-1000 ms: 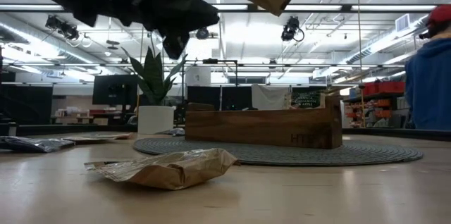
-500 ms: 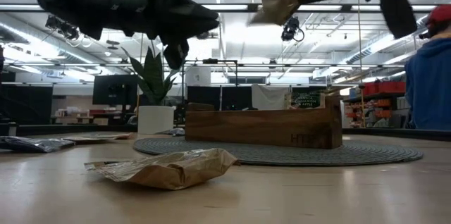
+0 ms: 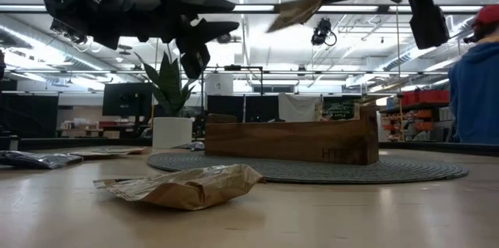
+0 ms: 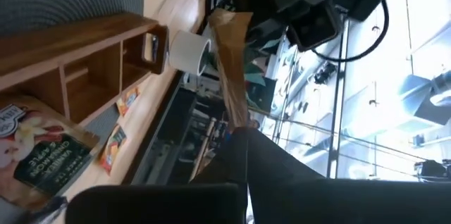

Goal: Pick & Place Tea
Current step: Put the brown tea bag into the right section of the wooden organizer

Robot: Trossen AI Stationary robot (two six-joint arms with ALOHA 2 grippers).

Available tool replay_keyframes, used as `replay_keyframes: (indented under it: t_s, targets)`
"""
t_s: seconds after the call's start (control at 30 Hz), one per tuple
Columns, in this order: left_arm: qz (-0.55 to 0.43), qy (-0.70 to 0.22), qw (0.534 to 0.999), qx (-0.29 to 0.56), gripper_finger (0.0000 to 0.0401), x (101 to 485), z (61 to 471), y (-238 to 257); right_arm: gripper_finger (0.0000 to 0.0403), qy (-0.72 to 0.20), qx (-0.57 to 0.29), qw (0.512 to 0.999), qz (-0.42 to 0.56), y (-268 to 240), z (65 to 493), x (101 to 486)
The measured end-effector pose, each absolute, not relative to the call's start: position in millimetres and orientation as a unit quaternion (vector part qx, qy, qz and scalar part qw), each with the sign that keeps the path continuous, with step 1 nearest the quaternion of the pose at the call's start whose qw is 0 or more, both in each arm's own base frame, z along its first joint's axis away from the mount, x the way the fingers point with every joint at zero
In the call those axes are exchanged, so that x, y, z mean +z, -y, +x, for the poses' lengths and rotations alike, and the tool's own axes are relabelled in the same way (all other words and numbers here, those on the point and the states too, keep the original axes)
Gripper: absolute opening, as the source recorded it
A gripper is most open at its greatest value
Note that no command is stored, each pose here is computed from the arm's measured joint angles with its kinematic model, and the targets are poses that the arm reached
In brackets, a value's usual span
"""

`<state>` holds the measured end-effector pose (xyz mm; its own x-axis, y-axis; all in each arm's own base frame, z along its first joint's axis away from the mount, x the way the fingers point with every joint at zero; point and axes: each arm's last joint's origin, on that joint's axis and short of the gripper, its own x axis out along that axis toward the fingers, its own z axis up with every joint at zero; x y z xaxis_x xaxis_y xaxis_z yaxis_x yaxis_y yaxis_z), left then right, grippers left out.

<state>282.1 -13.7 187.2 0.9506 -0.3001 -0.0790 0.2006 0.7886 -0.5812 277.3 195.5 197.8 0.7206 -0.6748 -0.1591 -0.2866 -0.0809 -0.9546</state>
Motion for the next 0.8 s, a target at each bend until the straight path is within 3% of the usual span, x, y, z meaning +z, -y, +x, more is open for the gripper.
replay_keyframes:
  t_s: [0.17,0.3,0.8]
  targets:
    - [-0.309,-0.082,0.939,-0.13,0.0199,188,283,11,0.0,-0.328,-0.143,0.588,-0.726,-198,284,202]
    - [-0.318,-0.084,0.935,-0.13,0.0225,188,283,11,0.0,-0.329,-0.144,0.584,-0.728,-194,291,205]
    - [-0.33,-0.088,0.932,-0.124,0.0206,188,283,12,0.0,-0.301,-0.119,0.592,-0.738,-186,311,217]
